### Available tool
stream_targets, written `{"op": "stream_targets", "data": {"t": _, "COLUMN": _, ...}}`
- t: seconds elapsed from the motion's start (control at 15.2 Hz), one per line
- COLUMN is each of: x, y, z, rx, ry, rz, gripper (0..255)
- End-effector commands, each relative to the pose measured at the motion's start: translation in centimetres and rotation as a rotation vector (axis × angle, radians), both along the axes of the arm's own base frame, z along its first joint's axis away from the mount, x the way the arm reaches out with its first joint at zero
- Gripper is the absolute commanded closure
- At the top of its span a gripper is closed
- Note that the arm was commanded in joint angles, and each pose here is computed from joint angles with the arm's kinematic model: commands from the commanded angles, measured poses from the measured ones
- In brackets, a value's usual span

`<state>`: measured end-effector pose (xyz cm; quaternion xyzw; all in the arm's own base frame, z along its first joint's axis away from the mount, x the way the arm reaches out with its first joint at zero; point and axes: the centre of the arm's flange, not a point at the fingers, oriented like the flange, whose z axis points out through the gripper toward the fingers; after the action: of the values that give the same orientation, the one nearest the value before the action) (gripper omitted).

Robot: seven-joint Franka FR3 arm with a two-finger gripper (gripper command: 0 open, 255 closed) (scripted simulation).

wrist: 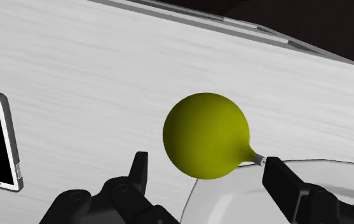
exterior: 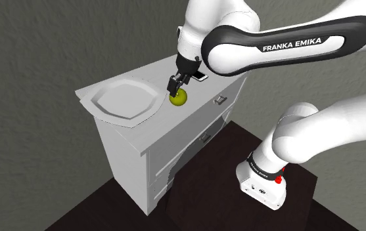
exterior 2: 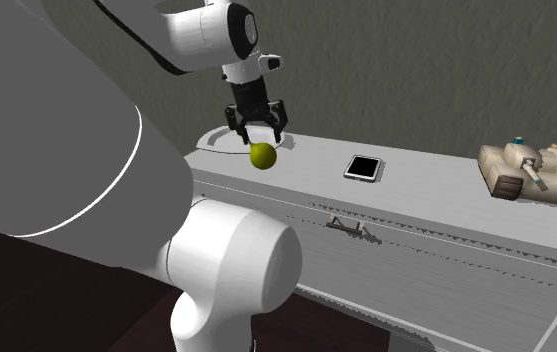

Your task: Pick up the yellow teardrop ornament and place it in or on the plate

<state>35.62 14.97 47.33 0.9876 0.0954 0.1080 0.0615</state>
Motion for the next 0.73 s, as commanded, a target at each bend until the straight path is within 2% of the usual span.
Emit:
{"op": "stream_targets", "data": {"t": 0.0, "x": -0.2, "y": 0.5, "z": -0.9, "rx": -0.046, "ry": 0.009, "rz": 0.011, "gripper": 0}}
{"op": "stream_targets", "data": {"t": 0.4, "x": 0.5, "y": 0.1, "z": -3.7, "rx": -0.046, "ry": 0.009, "rz": 0.011, "gripper": 0}}
{"op": "stream_targets", "data": {"t": 0.66, "x": 0.5, "y": 0.1, "z": -3.7, "rx": -0.046, "ry": 0.009, "rz": 0.011, "gripper": 0}}
